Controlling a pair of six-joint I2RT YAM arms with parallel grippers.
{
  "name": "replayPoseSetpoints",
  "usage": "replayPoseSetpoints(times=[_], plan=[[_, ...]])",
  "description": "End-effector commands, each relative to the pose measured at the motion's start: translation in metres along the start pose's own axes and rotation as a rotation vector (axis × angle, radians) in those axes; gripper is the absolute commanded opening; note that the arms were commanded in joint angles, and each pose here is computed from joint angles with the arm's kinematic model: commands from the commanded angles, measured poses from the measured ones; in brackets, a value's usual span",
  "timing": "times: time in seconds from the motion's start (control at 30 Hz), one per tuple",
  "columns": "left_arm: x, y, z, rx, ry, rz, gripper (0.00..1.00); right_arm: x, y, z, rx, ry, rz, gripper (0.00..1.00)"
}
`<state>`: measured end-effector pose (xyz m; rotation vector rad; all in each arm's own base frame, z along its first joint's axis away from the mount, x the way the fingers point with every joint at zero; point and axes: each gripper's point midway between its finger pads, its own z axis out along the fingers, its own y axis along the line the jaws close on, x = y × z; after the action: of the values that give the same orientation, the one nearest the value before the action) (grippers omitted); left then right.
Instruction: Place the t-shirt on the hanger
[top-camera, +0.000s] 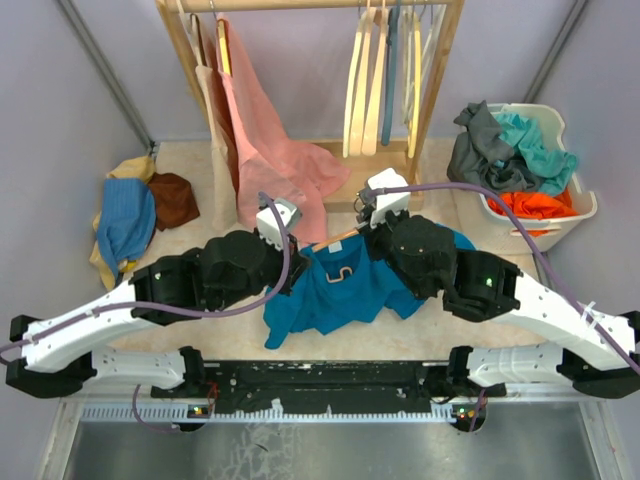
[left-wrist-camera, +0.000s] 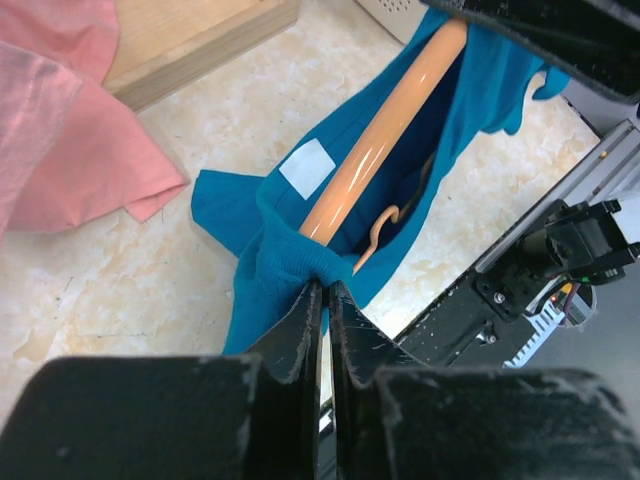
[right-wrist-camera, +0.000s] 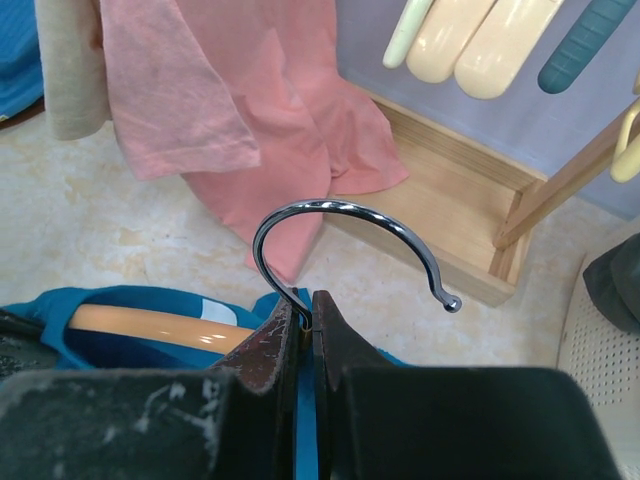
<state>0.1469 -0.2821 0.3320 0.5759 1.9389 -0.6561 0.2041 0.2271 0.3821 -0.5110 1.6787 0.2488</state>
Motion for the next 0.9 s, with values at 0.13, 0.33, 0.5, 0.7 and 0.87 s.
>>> replayPoseSetpoints(times=[0.13,0.33,0.5,0.7,0.87], plan=[[-0.027,0.003,-0.006,-0.018,-0.063,0.017,0.14,-0.024,0.007,-0.008,-0.074,-0.071,0.113,0.0],[-0.025,0.004,-0.005,-0.023,-0.053,0.031,0.2,-0.022,0.013,-0.013,-0.12,-0.062,0.141,0.0],[-0.015,0.007,0.001,-0.044,-0.017,0.052,0.21,-0.02,0.018,-0.019,-0.166,-0.054,0.185,0.0],[-0.009,0.006,0.003,-0.041,0.008,0.061,0.21,-0.01,0.02,-0.022,-0.182,-0.014,0.204,0.0],[-0.009,-0.006,0.0,0.037,0.002,0.064,0.21,0.0,0.016,-0.019,-0.161,0.016,0.204,0.0]])
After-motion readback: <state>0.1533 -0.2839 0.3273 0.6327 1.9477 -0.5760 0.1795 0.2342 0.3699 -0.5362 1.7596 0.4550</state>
